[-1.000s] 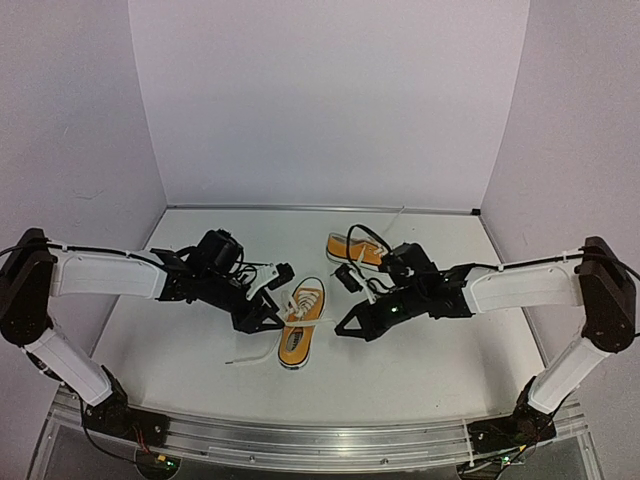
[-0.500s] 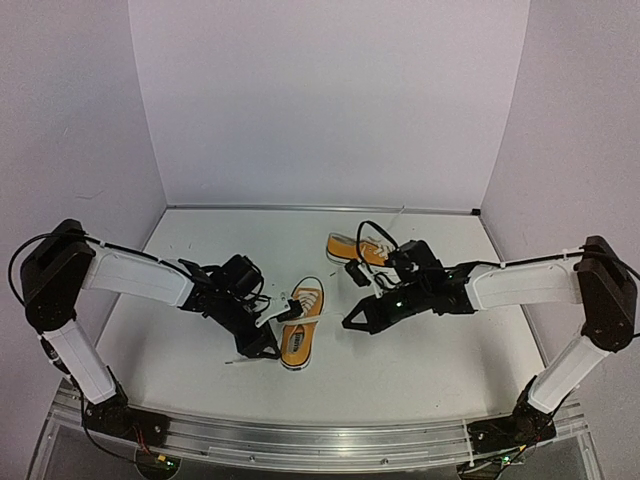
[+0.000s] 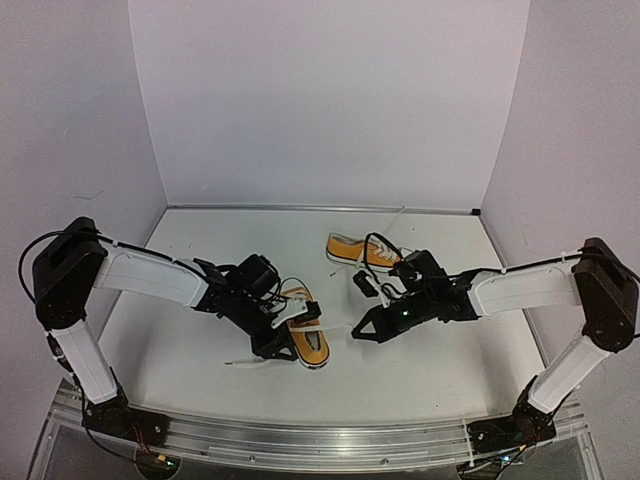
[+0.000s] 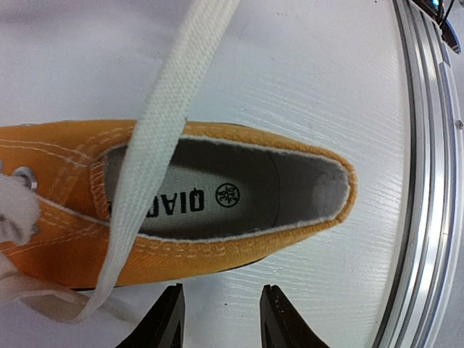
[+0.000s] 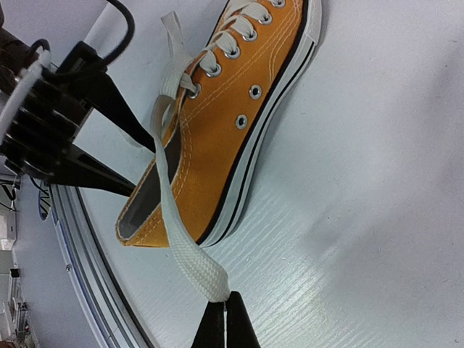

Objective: Tie the shoes

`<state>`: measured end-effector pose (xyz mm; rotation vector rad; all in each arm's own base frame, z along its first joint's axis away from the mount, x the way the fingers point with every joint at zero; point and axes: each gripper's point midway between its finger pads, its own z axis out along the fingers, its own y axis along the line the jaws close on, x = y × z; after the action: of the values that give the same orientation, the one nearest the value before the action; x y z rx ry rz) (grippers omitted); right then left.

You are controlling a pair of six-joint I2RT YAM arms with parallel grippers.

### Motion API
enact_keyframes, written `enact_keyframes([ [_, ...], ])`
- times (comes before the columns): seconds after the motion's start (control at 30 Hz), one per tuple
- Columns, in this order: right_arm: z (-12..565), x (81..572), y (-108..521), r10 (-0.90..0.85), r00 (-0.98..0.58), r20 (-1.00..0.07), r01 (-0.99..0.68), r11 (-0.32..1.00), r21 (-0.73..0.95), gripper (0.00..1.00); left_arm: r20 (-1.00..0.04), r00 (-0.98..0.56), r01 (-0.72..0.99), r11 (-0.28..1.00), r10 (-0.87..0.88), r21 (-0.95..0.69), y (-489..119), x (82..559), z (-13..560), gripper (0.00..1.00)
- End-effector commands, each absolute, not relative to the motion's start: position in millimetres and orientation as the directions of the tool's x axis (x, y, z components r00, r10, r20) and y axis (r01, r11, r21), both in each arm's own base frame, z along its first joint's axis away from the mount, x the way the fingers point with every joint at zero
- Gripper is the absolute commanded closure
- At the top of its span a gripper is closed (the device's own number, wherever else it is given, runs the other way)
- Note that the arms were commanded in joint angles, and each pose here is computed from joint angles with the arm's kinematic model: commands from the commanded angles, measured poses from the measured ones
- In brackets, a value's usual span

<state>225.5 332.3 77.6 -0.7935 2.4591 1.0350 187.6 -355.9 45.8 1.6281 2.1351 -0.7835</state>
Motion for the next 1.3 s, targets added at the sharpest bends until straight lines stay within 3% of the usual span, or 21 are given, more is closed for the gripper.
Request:
enact_keyframes([
  [0.0, 83, 230, 334, -0.341, -0.773, -0.535, -0.622, 0.572, 0.534, 1.00, -0.716, -0.192, 0.970, 0.241, 0.672, -0.034, -351, 209, 97, 0.62],
  [0.27, 77, 233, 332, -0.337, -0.781, -0.526, -0.609, 0.594, 0.525, 1.00, -0.736, -0.078, 0.957, 0.257, 0.672, 0.134, -348, 232, 104, 0.60],
  [0.8, 60, 236, 321, -0.325, -0.814, -0.481, -0.565, 0.632, 0.530, 1.00, -0.691, -0.002, 0.961, 0.192, 0.723, 0.197, -362, 251, 86, 0.63],
  [0.9, 58, 236, 321, -0.326, -0.815, -0.479, -0.564, 0.635, 0.528, 1.00, -0.687, 0.003, 0.966, 0.177, 0.727, 0.190, -364, 250, 83, 0.67],
  [1.13, 51, 234, 321, -0.335, -0.822, -0.460, -0.557, 0.638, 0.531, 0.99, -0.690, 0.007, 0.974, 0.150, 0.724, 0.168, -365, 243, 83, 0.88],
  [1.27, 51, 234, 323, -0.344, -0.819, -0.459, -0.564, 0.630, 0.533, 0.93, -0.718, 0.019, 0.974, 0.150, 0.696, 0.172, -366, 240, 97, 0.98],
])
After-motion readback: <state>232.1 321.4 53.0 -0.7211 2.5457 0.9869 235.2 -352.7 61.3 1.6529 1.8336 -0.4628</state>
